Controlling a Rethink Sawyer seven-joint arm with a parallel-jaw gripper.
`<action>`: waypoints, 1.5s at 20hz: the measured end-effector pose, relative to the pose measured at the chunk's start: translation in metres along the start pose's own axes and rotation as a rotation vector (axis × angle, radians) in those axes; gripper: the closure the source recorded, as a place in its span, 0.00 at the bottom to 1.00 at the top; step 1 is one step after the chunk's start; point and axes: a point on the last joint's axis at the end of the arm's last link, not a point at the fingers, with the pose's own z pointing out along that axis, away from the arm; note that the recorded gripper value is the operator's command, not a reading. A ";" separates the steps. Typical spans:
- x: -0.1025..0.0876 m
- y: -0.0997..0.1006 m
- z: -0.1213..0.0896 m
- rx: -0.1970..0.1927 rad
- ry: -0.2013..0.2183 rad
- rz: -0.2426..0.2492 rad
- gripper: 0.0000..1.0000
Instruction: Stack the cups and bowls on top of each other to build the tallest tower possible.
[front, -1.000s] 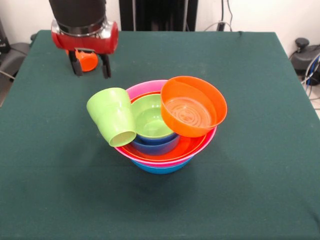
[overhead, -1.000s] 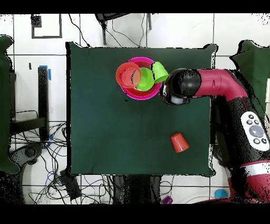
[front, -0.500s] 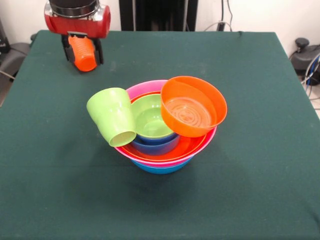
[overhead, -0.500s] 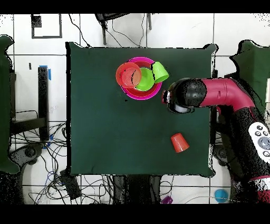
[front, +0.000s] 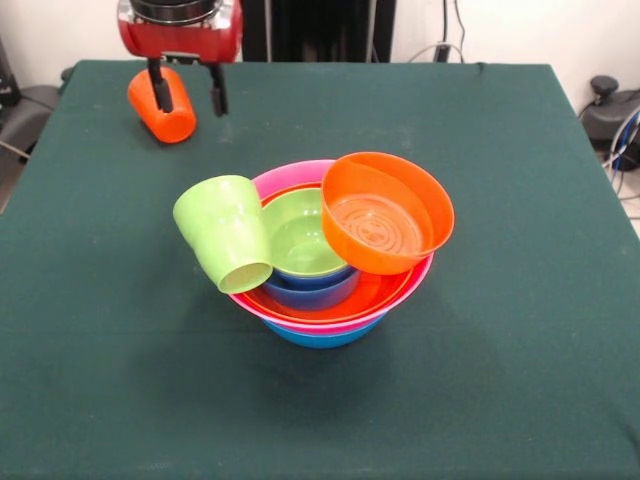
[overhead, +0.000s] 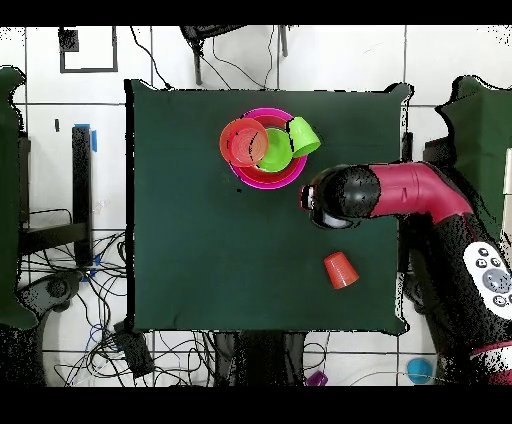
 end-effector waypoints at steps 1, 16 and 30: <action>0.007 0.004 0.004 -0.003 0.014 -0.009 0.00; 0.077 0.031 -0.052 -0.018 0.089 0.004 0.00; 0.132 -0.007 -0.100 0.045 0.091 0.103 0.00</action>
